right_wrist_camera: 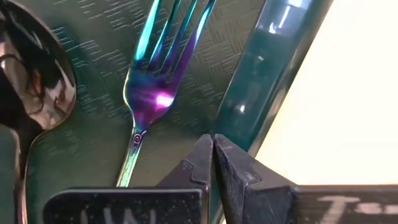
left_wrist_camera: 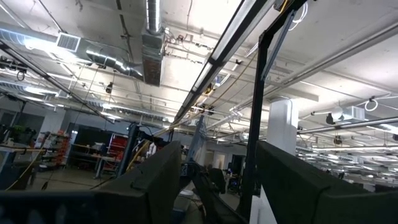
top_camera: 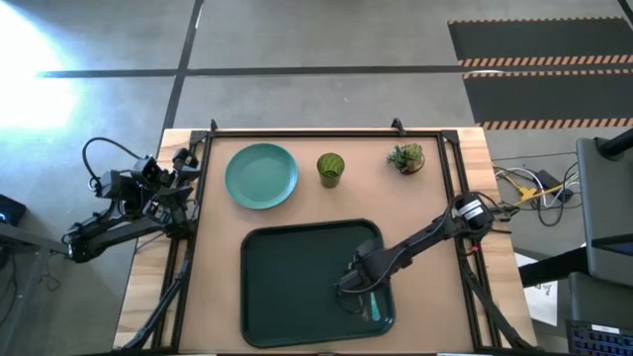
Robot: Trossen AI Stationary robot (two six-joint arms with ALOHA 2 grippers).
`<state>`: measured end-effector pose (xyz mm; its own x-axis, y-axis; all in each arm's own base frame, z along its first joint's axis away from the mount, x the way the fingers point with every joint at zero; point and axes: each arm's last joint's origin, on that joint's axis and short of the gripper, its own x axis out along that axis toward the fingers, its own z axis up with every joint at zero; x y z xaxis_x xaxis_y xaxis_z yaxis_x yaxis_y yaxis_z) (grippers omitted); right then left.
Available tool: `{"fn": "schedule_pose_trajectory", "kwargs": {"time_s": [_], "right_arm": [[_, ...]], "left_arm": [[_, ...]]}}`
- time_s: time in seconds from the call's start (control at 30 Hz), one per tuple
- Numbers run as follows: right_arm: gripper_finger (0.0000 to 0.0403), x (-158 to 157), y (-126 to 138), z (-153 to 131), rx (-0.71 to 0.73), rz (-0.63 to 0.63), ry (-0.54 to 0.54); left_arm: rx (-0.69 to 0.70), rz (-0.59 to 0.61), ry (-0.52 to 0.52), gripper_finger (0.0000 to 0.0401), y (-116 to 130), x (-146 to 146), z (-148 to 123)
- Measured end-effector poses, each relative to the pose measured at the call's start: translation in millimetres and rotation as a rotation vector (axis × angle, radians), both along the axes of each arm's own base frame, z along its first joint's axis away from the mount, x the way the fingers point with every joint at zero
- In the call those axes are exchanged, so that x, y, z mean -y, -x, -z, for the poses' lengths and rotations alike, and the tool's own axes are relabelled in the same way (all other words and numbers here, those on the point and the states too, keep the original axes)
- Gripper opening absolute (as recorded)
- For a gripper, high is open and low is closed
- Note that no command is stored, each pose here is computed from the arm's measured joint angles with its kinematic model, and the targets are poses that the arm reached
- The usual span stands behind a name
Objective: Pick and place plate/cup/fork/spoon on tray
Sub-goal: Move the serving tray to the bottom center of the table
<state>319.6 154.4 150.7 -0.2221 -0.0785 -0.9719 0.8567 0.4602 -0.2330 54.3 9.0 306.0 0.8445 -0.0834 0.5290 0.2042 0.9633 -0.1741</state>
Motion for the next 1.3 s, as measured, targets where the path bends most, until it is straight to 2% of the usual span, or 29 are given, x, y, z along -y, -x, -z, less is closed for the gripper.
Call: {"fn": "schedule_pose_trajectory", "kwargs": {"time_s": [0.17, 0.67, 0.93, 1.3], "right_arm": [[0.0008, -7, 13, 2, -0.042, 0.049, 0.0], [0.0008, -19, 57, -24, 0.032, 0.2, 0.088], [0.0008, -16, 47, -43, 0.353, 0.196, 0.18], [0.0008, -16, 48, -25, 0.342, 0.226, 0.19]], "left_arm": [[0.0, 0.001, 0.0, 0.0191, 0, 0, 0], [-0.001, 0.002, 0.0, 0.0191, 0, 0, 0], [-0.001, 0.001, 0.0, 0.0191, 0, 0, 0], [0.0, 0.001, -0.001, 0.0191, 0, 0, 0]]}}
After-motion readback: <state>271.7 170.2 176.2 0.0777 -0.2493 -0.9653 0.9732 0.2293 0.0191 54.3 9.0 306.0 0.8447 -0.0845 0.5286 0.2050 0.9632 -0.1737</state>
